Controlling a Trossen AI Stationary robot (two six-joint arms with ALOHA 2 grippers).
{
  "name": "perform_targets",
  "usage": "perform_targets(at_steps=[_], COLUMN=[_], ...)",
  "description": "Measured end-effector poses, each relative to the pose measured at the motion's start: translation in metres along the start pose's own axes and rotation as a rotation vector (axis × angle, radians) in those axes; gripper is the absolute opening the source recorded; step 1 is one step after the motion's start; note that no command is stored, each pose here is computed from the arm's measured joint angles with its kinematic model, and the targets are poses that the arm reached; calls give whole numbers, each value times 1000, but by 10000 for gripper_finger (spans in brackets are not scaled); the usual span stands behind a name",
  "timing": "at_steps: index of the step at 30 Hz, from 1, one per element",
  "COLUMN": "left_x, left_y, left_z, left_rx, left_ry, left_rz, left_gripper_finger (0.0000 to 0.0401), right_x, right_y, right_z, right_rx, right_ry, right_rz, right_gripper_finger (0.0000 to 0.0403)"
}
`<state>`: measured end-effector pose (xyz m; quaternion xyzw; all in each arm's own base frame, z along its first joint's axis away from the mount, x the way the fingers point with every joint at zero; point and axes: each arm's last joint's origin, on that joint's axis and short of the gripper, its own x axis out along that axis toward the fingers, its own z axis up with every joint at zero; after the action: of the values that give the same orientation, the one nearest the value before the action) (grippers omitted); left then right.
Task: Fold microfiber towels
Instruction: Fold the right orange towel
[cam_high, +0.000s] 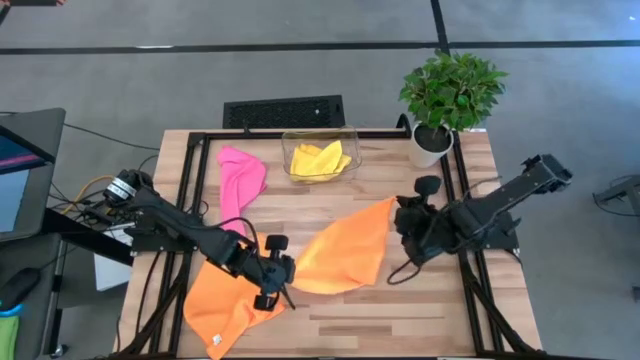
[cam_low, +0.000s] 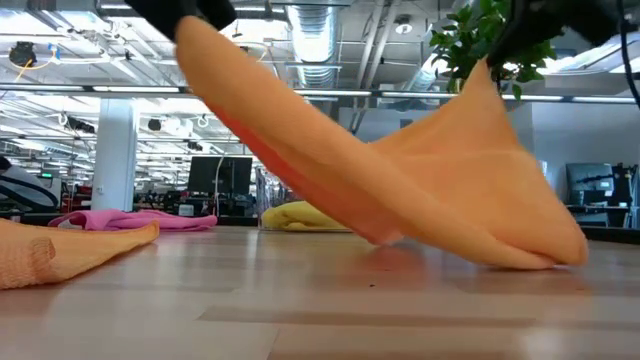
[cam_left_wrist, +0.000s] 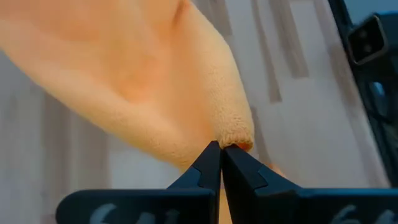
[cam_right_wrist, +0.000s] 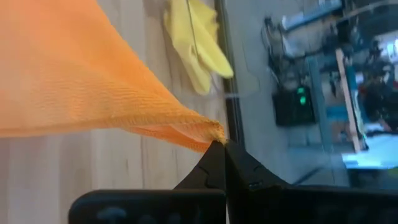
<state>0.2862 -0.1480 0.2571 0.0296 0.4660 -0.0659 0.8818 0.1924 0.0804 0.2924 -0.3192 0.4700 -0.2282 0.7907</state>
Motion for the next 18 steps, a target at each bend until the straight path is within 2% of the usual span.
perform_targets(at_steps=[12, 18], left_x=[5, 4], left_y=[-5, -8], left_z=[-15, -17], left_rx=[-98, -98], left_ry=[119, 139], left_rz=[-62, -91], left_gripper_finger=[0, 0], right_x=[46, 66], right_y=[-4, -14], right_z=[9, 8], right_rx=[84, 98], right_ry=[202, 286], right_rz=[-81, -130], right_gripper_finger=[8, 8])
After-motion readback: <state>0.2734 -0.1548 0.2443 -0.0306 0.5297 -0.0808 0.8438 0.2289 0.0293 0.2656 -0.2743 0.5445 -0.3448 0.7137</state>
